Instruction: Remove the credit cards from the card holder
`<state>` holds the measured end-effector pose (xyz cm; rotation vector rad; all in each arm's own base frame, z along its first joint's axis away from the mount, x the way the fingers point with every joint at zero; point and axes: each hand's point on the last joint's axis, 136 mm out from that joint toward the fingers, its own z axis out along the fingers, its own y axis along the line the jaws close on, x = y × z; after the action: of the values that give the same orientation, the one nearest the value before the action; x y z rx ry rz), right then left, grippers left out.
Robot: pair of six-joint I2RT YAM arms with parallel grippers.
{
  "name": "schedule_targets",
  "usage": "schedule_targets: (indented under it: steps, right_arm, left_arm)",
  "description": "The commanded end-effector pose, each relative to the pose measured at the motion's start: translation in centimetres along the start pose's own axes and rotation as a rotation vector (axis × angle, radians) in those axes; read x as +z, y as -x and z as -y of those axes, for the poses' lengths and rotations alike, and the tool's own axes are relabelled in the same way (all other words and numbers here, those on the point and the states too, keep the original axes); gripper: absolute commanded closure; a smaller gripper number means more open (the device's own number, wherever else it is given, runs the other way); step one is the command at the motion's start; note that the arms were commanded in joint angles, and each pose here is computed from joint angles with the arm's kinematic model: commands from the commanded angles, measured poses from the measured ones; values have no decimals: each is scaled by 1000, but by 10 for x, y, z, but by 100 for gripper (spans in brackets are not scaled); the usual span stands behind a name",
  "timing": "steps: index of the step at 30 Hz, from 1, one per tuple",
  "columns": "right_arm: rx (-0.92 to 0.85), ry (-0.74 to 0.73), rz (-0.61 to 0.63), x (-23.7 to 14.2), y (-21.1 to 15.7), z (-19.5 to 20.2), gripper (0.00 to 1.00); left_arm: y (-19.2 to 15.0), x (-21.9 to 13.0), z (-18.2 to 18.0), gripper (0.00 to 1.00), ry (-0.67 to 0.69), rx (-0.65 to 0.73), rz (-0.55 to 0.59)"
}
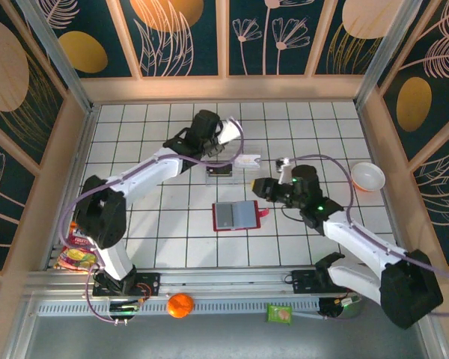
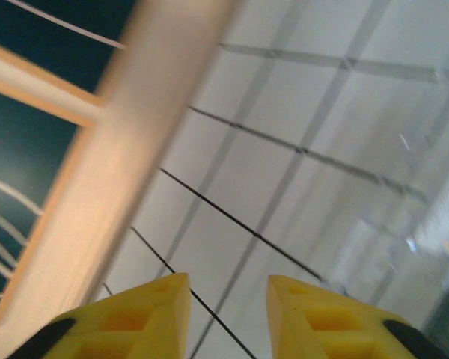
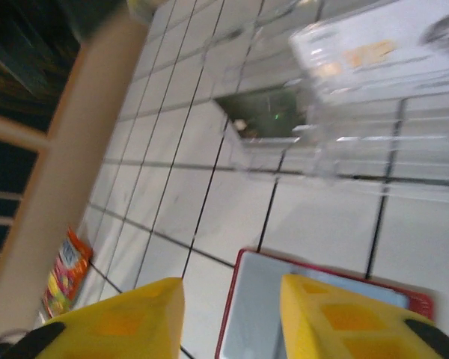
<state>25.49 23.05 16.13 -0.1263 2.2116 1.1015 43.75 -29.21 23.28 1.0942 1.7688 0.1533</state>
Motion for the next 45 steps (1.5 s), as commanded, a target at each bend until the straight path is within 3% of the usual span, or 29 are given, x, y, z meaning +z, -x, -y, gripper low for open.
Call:
schedule_targets:
  steps: [1,2,4,6,7,9,14,21,34,39,45]
  right_arm:
    - [-132,-82,-77,20,-20,-4,57]
    - [-165,-106,-119,29,-30,-6,56]
    - [-248,-175,-185,44,-48,-7,55]
    - [-340,-235,-244,58,-65,-9,54]
    - [-375,-257,-268,63,-71,-11,54]
    - [-431,-307,-325,74,-87,-8,54]
    - [-527,-394,-424,91,-117,1,58]
    - [-606,-463,-450,95,-131,2,62]
    - [-650,-522,-537,96,-154,19,63]
    - [-638,-513,-521,95,-154,19,82]
    - [-579,-424,-412,97,-134,1,96]
  left_arm:
    - [55,-64,-78,52,177,-496,257]
    - [51,-75,-87,40,189,-635,300]
    - [33,-92,-91,28,181,-853,368]
    - [10,-109,-89,2,195,-1016,424]
    - [1,-115,-88,1,199,-1064,435]
    - [-23,-123,-80,1,219,-1155,402]
    - [-76,-135,-62,1,234,-1237,263]
    - [-130,-132,-21,2,150,-1308,138]
    - [-141,-119,5,8,65,-1306,72]
    - [-142,-114,18,11,7,-1294,34]
    - [-146,-104,49,25,-129,-1300,-15]
